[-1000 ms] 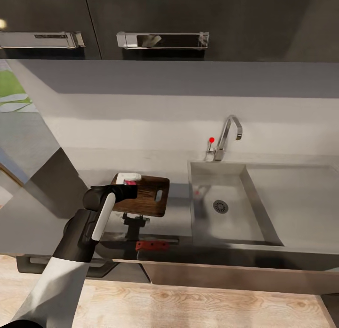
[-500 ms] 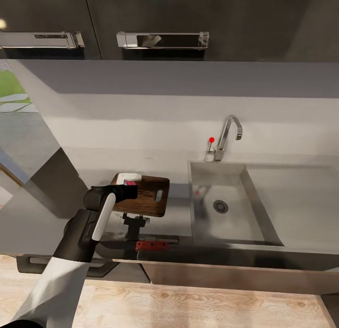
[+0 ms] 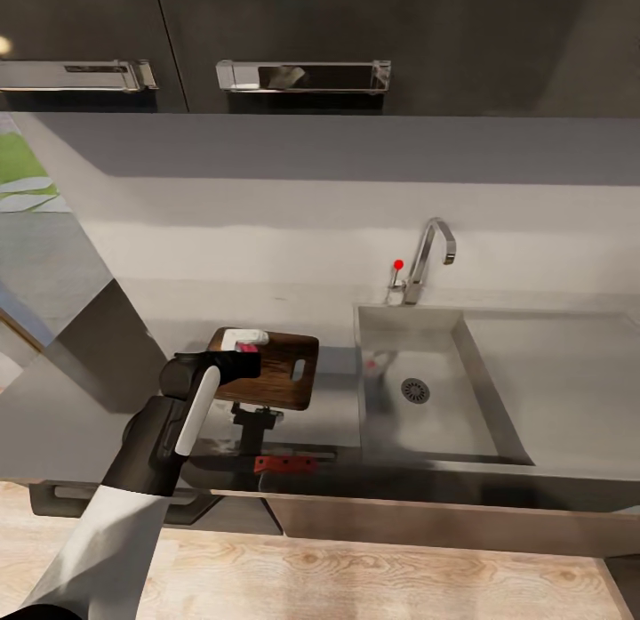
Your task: In the kitchen, take the Vidalia onion out of the sink, dice it on the chopping board with the paring knife, put the diced onion into the bowl on the countertop, then place both the paring knife and the chopping board into the sink.
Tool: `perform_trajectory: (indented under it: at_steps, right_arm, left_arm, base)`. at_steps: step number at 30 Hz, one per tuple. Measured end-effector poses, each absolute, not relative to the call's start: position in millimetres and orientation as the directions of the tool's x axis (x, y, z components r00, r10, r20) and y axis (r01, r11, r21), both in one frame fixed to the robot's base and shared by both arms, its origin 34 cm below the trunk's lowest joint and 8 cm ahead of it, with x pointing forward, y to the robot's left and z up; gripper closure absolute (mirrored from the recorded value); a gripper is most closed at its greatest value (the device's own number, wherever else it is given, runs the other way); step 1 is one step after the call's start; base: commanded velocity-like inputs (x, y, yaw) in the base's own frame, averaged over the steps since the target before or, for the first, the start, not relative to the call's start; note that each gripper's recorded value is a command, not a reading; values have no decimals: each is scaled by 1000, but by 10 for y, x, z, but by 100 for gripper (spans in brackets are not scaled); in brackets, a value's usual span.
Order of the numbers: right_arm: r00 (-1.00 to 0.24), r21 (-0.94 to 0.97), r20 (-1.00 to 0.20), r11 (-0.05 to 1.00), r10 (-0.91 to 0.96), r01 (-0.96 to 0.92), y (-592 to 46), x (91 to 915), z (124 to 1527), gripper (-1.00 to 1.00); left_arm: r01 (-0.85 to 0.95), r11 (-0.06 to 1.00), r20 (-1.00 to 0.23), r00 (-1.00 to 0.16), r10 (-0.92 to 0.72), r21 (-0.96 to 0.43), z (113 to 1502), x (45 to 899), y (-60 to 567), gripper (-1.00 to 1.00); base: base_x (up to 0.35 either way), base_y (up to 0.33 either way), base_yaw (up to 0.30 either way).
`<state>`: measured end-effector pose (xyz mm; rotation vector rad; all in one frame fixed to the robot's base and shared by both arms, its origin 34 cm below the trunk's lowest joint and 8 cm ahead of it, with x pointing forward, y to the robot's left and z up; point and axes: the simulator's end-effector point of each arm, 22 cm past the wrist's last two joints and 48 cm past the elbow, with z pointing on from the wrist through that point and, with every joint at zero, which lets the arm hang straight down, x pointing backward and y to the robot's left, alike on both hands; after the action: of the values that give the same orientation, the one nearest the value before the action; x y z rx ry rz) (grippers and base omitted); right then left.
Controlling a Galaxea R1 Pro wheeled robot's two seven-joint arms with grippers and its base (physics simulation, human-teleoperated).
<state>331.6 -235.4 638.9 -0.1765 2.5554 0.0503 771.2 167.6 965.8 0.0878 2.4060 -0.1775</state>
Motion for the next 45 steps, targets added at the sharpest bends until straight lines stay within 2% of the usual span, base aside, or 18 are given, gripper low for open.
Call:
perform_trajectory:
  at_steps: [21, 31, 45]
  right_arm:
    - [-828, -2, -549, 991, -115, -136, -2353, 3316, 6389, -100]
    - [-828, -2, -549, 991, -115, -136, -2351, 3319, 6389, -100]
    - [-830, -3, -546, 991, -115, -135, -2359, 3305, 6382, -100]
  left_arm:
    - [112, 988, -667, -745, 14, -104, 9657, 7712, 1676, 100]
    - [112, 988, -667, -745, 15, -103, 9654, 7714, 1684, 100]
    - [111, 988, -661, -750, 15, -104, 9617, 7704, 1678, 100]
  base:
    - [95, 0, 0]
    - [-149, 0, 0]
    - [-12, 0, 0]
